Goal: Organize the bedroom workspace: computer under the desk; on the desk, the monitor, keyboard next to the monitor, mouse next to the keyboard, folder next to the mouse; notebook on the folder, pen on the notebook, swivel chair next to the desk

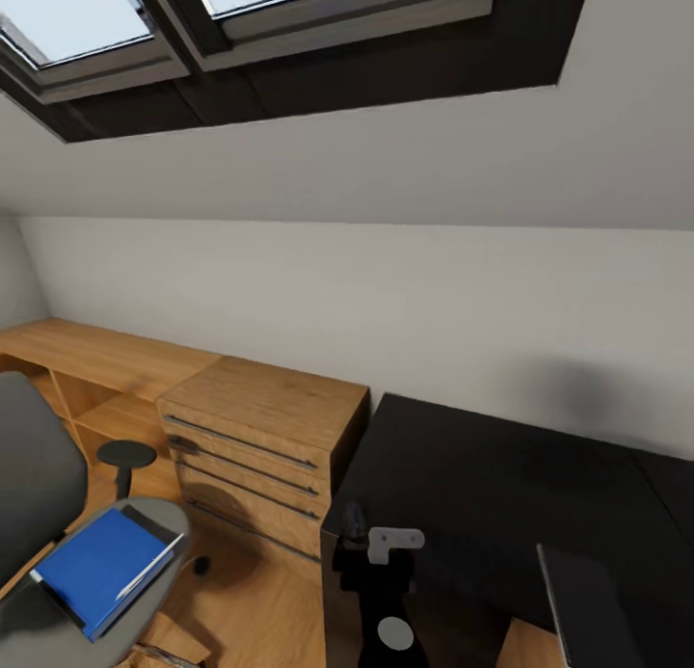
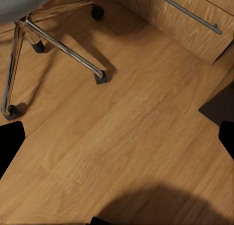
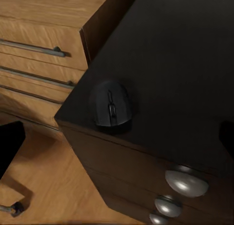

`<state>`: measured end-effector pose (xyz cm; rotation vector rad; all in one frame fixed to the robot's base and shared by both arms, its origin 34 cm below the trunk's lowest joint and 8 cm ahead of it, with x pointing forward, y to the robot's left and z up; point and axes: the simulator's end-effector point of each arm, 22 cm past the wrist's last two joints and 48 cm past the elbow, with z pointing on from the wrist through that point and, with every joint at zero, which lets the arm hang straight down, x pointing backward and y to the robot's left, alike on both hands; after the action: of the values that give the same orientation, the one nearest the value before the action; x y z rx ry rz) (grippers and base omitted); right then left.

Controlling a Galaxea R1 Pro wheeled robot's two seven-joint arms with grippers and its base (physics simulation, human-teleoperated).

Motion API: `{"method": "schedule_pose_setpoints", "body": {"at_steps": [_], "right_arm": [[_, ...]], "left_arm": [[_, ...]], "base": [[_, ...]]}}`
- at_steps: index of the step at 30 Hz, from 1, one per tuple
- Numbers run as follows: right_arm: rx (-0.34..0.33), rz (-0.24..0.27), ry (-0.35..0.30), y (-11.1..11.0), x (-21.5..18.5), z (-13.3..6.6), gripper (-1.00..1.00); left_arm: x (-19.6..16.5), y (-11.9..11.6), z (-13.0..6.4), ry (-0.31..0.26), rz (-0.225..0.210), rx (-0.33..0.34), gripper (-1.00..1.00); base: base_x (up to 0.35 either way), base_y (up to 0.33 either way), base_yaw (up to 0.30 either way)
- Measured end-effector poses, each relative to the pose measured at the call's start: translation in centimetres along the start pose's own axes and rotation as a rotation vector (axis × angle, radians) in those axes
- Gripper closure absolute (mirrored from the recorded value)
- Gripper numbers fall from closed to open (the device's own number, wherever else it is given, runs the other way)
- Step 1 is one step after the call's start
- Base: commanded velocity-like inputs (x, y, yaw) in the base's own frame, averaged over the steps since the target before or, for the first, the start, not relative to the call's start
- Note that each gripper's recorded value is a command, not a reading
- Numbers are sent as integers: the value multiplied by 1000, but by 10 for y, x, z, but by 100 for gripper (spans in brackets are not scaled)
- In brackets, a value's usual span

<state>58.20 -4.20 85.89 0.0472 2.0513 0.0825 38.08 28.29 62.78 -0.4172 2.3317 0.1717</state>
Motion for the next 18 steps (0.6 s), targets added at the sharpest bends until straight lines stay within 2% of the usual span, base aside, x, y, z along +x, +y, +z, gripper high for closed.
{"method": "schedule_pose_setpoints", "body": {"at_steps": [8, 15, 18], "right_arm": [[1, -13, 18, 1, 9, 2, -100], [2, -15, 20, 0, 11, 2, -100], [3, -17, 21, 0, 11, 3, -100]], "left_arm": [[2, 0, 0, 5, 2, 0, -100], [2, 0, 0, 6, 2, 0, -100], [3, 0, 0, 7, 2, 0, -100]], "base": [[40, 0, 210], [269, 0, 33], [120, 0, 2]]}}
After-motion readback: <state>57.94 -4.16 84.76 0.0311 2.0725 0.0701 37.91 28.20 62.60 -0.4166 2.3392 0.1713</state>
